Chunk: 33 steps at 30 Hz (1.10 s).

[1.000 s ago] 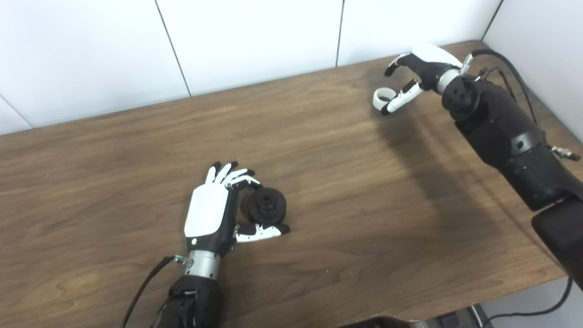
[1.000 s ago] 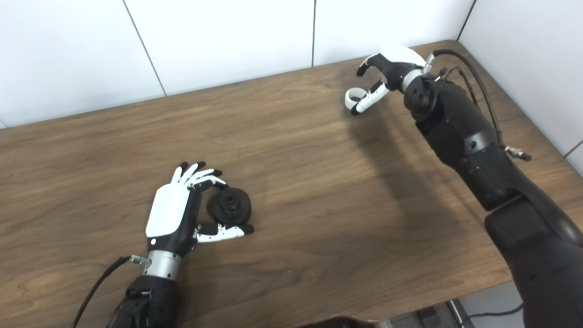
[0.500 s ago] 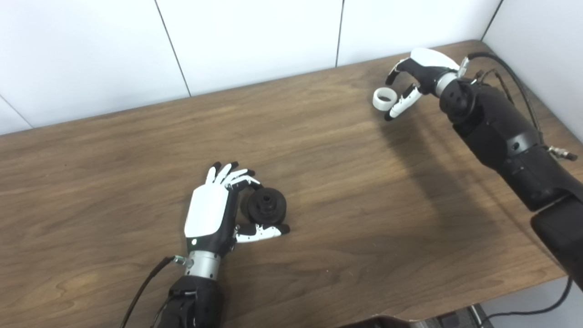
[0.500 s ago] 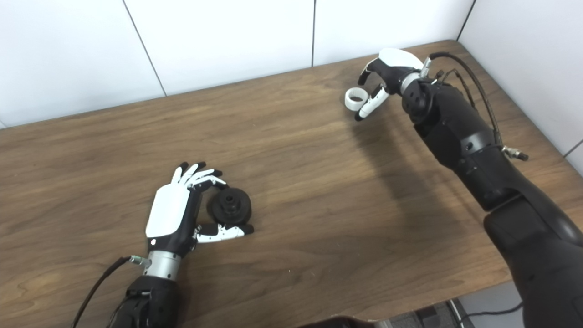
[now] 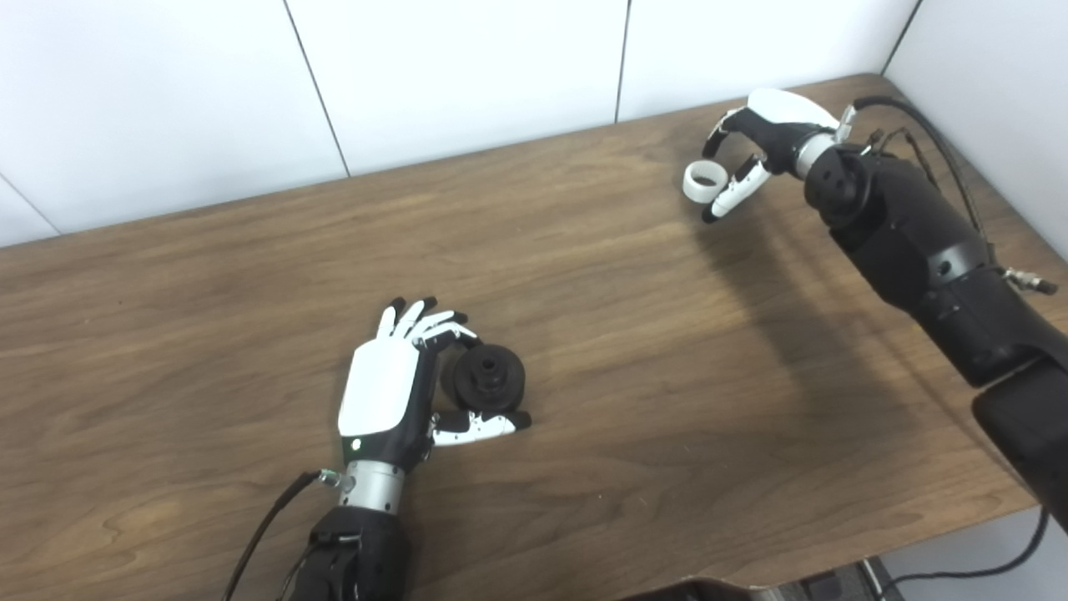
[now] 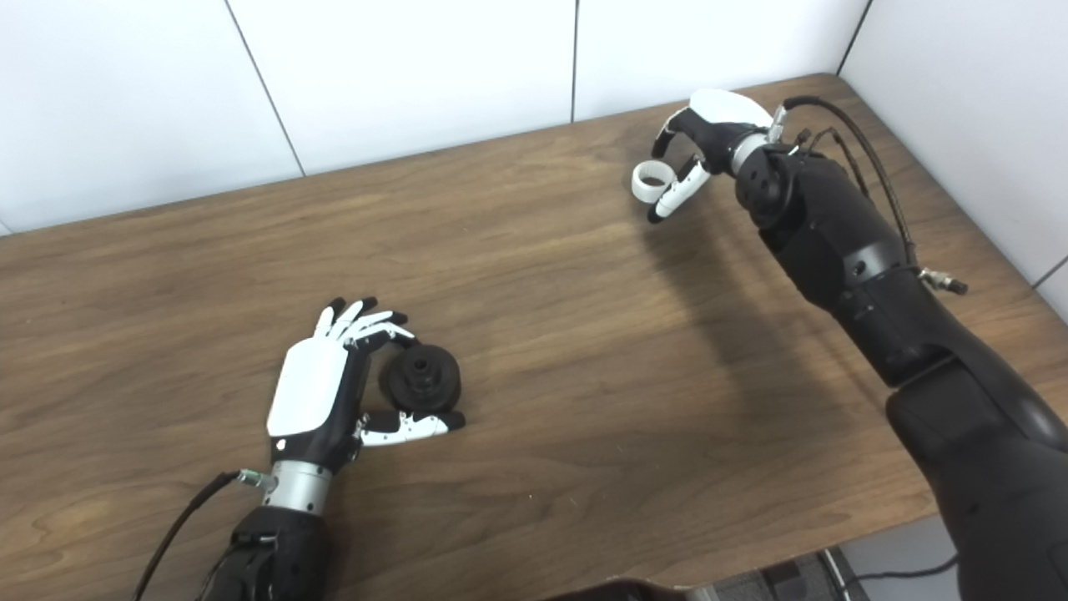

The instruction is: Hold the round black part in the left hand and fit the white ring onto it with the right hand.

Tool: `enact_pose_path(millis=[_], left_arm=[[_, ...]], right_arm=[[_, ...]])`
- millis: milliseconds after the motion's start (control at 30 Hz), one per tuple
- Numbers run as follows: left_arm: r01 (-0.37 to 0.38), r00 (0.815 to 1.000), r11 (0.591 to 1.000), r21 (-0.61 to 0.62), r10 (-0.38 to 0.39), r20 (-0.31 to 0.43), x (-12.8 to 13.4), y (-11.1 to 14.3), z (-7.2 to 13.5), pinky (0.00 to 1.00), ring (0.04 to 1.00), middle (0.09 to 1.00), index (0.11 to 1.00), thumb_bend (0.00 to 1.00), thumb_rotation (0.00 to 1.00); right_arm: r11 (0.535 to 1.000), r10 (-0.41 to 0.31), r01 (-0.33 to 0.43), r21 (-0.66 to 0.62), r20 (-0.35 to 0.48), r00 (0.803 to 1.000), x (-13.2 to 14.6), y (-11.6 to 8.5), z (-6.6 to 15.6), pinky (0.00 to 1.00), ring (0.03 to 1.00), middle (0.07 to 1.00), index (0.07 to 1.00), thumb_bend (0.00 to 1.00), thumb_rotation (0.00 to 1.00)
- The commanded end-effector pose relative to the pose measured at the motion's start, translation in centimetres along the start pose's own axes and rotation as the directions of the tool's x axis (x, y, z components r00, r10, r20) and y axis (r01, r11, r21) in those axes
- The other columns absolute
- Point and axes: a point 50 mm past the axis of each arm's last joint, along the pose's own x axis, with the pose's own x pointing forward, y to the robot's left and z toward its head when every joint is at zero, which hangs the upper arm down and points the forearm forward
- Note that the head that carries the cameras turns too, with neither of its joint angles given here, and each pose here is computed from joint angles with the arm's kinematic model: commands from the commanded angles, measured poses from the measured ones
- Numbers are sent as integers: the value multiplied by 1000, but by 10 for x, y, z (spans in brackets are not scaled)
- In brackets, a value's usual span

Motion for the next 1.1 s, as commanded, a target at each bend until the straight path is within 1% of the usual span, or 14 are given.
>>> enact_pose_path(millis=[0,700,1067], left_arm=[[149,979,989,-24,-151,-138,-57,-44,-28,1000,915,782,485,524,56],[148,978,989,-27,-151,-142,-59,-44,-24,1000,918,782,485,525,55],[150,978,988,-25,-152,-140,-60,-44,-23,1000,920,785,485,525,55]], right_arm=[[994,-104,104,-16,36,994,2,-38,8,989,964,919,690,835,259],[994,-108,109,-19,37,993,3,-32,13,1000,972,920,682,821,232],[993,-115,116,-20,44,992,4,-32,16,988,962,913,669,820,221]])
